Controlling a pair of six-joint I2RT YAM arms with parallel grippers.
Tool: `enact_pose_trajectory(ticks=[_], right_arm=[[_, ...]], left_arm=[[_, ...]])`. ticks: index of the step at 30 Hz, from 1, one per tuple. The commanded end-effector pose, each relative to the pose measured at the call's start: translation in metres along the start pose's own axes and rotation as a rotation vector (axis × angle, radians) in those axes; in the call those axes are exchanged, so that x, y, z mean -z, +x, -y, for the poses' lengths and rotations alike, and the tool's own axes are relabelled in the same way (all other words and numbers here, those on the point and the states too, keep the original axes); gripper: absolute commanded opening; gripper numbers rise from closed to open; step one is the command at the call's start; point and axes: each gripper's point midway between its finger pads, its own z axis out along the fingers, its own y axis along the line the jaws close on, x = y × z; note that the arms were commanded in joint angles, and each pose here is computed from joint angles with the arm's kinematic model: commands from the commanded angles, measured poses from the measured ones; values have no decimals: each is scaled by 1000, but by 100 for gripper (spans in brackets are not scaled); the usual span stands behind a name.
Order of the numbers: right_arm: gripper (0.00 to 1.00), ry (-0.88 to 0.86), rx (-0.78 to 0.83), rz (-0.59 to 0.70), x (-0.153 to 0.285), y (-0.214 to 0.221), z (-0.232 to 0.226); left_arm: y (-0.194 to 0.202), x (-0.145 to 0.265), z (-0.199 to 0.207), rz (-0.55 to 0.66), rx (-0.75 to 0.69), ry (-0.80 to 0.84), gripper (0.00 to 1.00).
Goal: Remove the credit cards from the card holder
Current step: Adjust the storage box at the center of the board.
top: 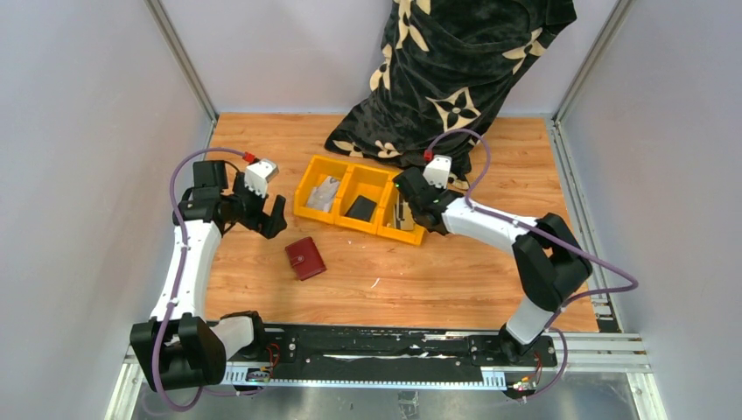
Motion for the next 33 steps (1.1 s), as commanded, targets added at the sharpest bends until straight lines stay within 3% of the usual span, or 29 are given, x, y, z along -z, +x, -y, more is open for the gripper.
enact_pose_trajectory(ticks=[1, 5, 8, 11, 16, 24, 33], right_arm=[[0, 40, 88, 47, -4, -15, 39], [3, 2, 110, 49, -3, -18, 55], [10, -44, 116, 45, -4, -18, 63], [30, -93, 149, 54, -2, -21, 63], [79, -152, 130, 52, 18, -38, 55], [84, -392, 145, 106, 86, -52, -19], [86, -796, 456, -7, 159, 41, -186]], left_arm=[[8, 5, 7, -20, -20, 21, 100], [9, 7, 9, -21, -26, 20, 100], [8, 9, 10, -19, -25, 20, 100], [7, 11, 11, -21, -19, 19, 100], [3, 13, 6, -27, 4, -9, 100], [-1, 17, -21, -59, 88, -111, 100], [-2, 35, -53, -43, 168, -251, 100]])
